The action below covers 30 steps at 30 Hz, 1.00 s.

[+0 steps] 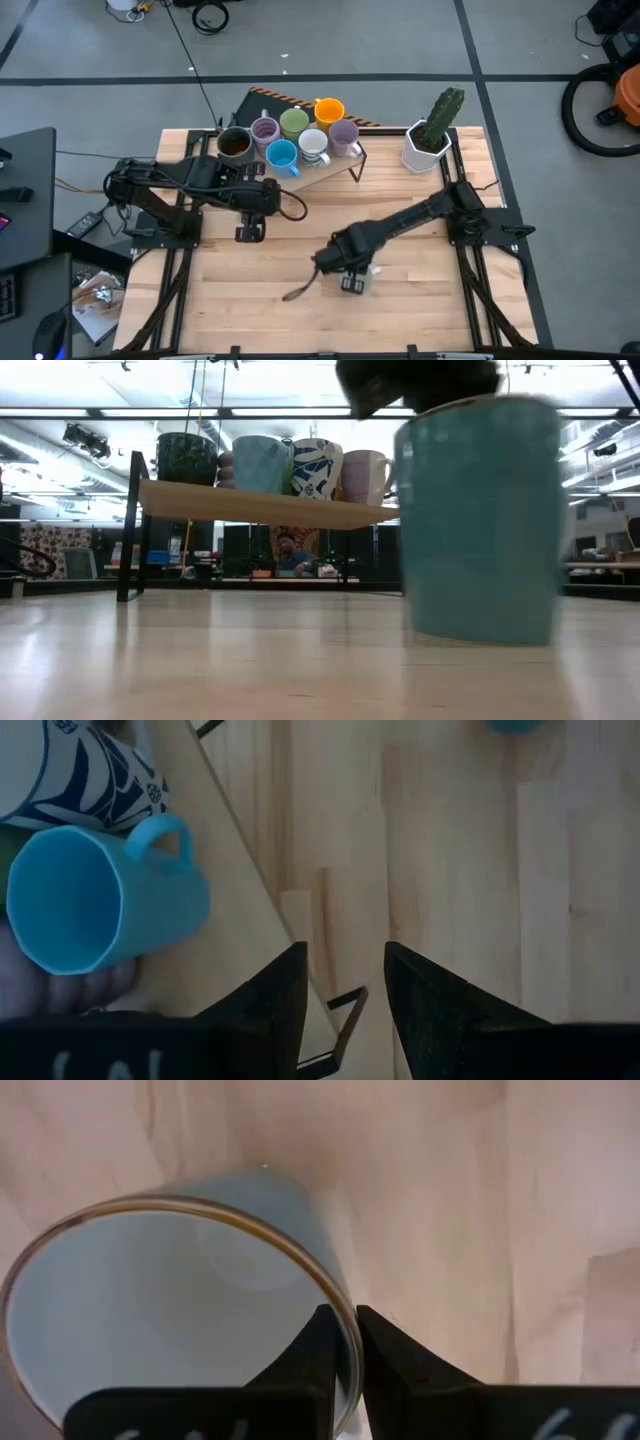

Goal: Place coffee mugs
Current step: Put the light blue mug on the shelf

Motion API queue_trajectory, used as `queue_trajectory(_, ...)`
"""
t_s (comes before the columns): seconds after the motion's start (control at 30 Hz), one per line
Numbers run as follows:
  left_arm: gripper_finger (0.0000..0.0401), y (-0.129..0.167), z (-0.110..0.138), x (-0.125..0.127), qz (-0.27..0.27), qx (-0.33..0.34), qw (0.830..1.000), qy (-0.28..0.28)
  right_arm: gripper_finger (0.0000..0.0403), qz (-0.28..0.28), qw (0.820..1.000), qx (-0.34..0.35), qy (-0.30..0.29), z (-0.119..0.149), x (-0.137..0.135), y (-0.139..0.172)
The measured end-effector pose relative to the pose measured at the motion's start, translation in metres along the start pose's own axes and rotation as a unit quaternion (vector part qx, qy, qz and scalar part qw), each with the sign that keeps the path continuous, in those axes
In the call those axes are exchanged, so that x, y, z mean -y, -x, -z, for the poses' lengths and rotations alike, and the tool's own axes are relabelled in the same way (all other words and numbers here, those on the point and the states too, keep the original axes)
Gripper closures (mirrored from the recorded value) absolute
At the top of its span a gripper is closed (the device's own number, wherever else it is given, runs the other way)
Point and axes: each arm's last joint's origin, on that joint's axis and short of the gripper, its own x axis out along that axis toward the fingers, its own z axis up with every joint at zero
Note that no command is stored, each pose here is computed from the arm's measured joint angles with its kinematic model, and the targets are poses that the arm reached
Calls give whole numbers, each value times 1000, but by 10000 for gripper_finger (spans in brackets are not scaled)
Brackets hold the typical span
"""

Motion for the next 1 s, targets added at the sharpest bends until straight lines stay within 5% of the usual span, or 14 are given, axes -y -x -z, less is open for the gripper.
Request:
queue_trajectory(0.3, 260, 0, 0, 1, -1, 1, 999, 36, 368, -5, 998, 4, -67, -36, 58, 2)
queue_trajectory(0.57, 260, 3, 2, 11, 5, 0, 1000, 20, 322, -4, 999, 34, -21, -52, 79, 0)
queue_trajectory(0.77, 260, 3, 2, 11, 6, 1, 1000, 19, 255, -11, 998, 54, 5, -45, 81, 17)
queue_trajectory(1.0, 260, 3, 1, 10, -1, 3, 1000, 20, 203, 51, 989, 130, 43, -14, 86, 63)
